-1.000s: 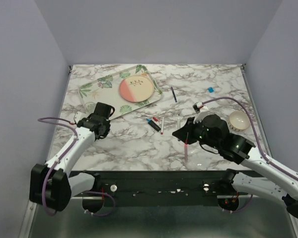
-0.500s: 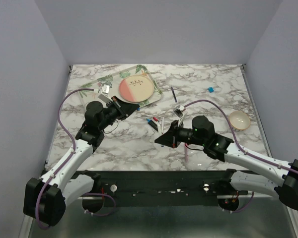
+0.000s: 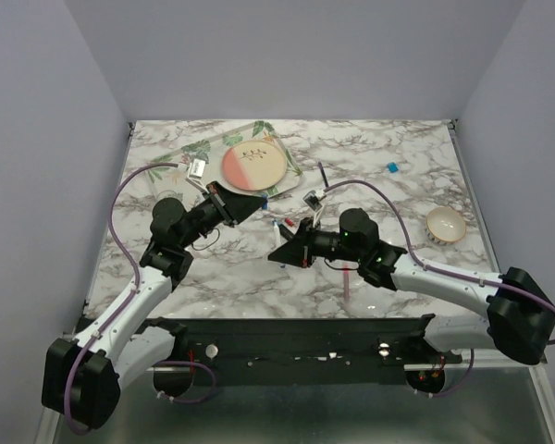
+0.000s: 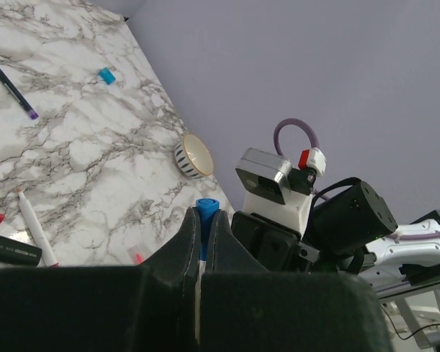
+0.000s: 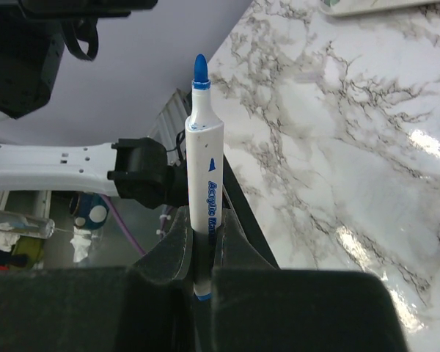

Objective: Insert the pens into the pen caps

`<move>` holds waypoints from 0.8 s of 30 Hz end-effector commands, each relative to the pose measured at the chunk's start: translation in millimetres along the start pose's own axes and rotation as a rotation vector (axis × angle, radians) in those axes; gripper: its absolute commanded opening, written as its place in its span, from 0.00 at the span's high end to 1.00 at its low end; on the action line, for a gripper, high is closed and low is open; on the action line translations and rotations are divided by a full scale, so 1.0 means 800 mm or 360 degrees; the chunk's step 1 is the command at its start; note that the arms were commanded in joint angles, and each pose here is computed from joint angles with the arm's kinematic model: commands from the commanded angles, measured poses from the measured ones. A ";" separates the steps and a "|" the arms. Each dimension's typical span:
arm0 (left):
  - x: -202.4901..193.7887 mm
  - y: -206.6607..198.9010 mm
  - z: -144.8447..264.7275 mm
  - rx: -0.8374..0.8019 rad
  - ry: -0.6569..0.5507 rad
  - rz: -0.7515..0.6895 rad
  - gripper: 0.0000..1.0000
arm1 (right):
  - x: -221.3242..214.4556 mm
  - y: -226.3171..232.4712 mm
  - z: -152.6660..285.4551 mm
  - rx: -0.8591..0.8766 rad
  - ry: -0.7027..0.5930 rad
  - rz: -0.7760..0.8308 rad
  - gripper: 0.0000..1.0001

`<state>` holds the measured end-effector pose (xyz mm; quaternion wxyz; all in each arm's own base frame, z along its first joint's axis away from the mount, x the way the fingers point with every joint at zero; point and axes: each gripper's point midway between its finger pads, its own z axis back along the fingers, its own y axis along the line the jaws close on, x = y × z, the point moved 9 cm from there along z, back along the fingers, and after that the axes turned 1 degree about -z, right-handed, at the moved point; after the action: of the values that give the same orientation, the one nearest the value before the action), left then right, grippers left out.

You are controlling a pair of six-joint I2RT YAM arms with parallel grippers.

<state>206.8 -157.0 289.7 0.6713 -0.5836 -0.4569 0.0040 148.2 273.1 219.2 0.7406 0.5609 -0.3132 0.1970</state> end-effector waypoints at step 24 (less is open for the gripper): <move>0.001 -0.003 0.014 0.0044 -0.0166 -0.0026 1.00 | 0.027 0.030 -0.046 0.0212 -0.0046 -0.0034 0.99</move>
<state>199.2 -151.0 291.1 0.6580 -0.5798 -0.4797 0.0266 161.4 305.4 235.0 0.7184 0.5956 -0.3075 0.1860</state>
